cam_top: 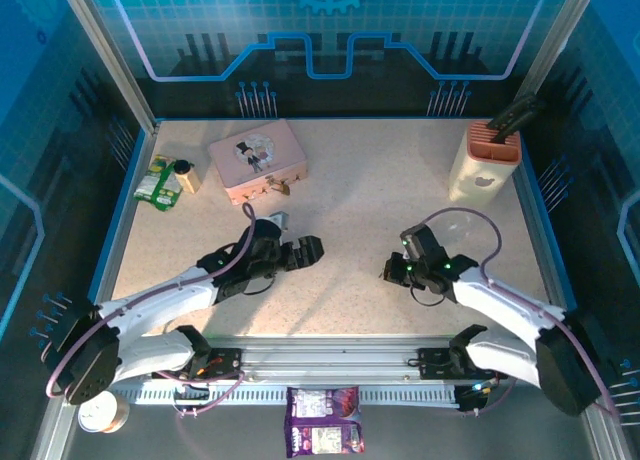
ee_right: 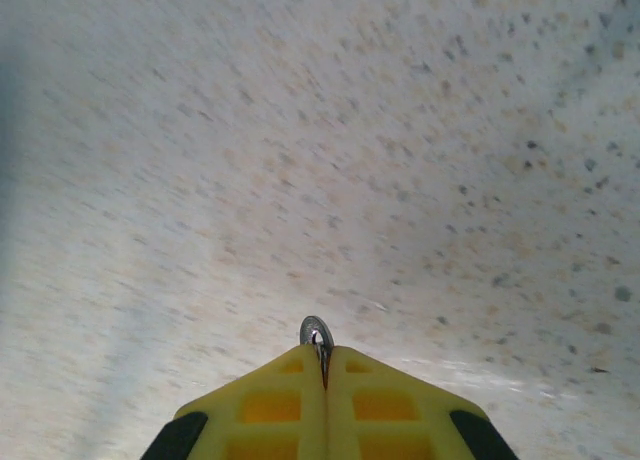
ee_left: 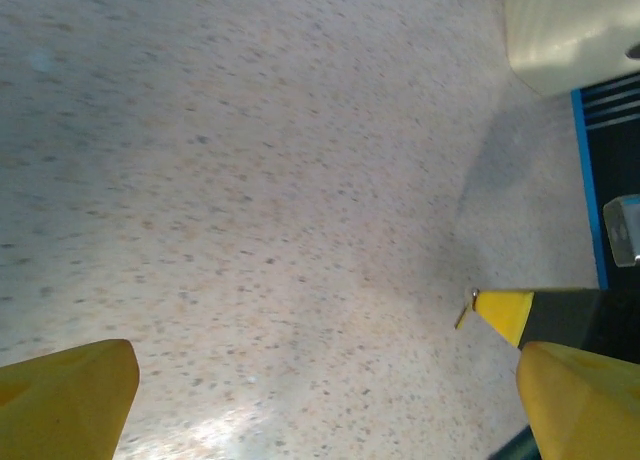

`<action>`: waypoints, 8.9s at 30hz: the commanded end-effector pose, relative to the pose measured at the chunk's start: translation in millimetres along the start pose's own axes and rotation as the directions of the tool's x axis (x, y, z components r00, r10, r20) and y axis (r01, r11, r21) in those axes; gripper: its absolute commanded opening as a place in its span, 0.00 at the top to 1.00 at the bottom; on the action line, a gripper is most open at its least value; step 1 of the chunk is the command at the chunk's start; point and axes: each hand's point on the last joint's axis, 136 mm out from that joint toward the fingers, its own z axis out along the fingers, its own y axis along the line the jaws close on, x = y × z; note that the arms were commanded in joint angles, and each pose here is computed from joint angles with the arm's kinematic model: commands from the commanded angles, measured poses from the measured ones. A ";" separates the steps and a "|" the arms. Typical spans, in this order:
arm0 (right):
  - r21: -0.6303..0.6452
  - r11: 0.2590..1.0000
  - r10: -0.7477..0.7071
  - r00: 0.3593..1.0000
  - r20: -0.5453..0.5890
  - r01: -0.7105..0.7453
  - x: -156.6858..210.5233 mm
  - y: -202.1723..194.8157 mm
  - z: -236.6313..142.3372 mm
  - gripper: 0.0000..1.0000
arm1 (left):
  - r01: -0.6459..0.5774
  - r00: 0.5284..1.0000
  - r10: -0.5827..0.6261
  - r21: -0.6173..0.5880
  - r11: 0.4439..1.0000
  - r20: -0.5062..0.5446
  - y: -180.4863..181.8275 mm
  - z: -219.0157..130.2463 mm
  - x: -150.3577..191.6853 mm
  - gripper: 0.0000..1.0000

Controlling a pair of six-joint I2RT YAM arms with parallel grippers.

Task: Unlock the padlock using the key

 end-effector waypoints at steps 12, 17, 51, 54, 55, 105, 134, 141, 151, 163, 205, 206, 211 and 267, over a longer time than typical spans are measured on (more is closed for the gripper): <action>-0.490 0.828 0.443 0.855 0.270 -0.274 -30.1 51.5 -61.4 1.00 | 0.037 0.999 -0.042 0.325 0.945 0.010 -98.7 15.3 -0.2 0.24; -0.583 0.760 0.502 0.828 0.249 -0.286 -25.5 74.5 -69.5 1.00 | 0.061 0.998 -0.062 0.363 0.930 -0.008 -118.3 18.8 6.5 0.27; -0.664 0.694 0.555 0.795 0.246 -0.279 -13.9 92.1 -74.6 1.00 | 0.106 0.994 -0.084 0.403 0.909 -0.070 -144.4 32.9 24.6 0.74; -0.662 0.695 0.556 0.794 0.247 -0.281 -13.9 91.4 -74.1 1.00 | 0.108 0.994 -0.089 0.403 0.909 -0.067 -143.8 33.2 24.6 0.75; -0.660 0.697 0.554 0.795 0.247 -0.280 -13.6 91.5 -73.8 1.00 | 0.110 0.994 -0.091 0.401 0.909 -0.065 -143.4 33.7 23.9 0.77; -0.733 0.430 -0.157 0.843 0.514 0.527 -11.5 147.9 -151.3 0.70 | -0.537 0.759 0.642 0.450 0.713 -0.112 -173.2 -34.5 22.7 1.00; -0.572 0.692 -0.181 0.873 0.454 0.441 -23.4 113.3 -126.0 1.00 | -0.573 0.788 0.613 0.289 0.767 -0.064 -153.8 -28.6 -3.0 0.62; -0.370 0.873 -0.159 0.902 0.402 0.319 -32.8 75.1 -111.8 1.00 | -0.392 0.919 0.383 0.114 0.913 0.091 -109.0 -29.7 -59.4 0.33; -0.215 0.935 -0.195 0.918 0.346 0.280 -24.0 45.1 -101.4 1.00 | -0.066 0.973 0.098 -0.156 0.986 0.207 -14.9 -47.9 -122.2 0.24; -0.218 0.928 -0.232 0.926 0.298 0.303 -10.2 46.2 -105.3 1.00 | 0.124 0.962 -0.021 -0.367 0.922 0.272 42.9 -25.7 -141.5 0.21; -0.376 0.865 -0.231 0.930 0.285 0.331 12.9 58.8 -109.1 1.00 | 0.530 0.727 -0.303 -0.222 0.818 0.616 158.7 111.2 -210.1 0.60; -0.372 0.867 -0.239 0.931 0.275 0.333 14.1 58.2 -108.0 1.00 | 0.527 0.727 -0.299 -0.223 0.820 0.618 158.7 111.4 -211.8 0.62; -0.360 0.870 -0.250 0.930 0.268 0.338 15.2 56.2 -105.7 1.00 | 0.495 0.743 -0.265 -0.237 0.836 0.615 158.1 108.2 -220.5 0.73; -0.264 0.954 -0.089 0.977 0.194 0.139 12.1 26.3 -76.7 1.00 | -0.255 0.950 0.247 -0.016 0.967 -0.189 -18.1 102.5 40.1 1.00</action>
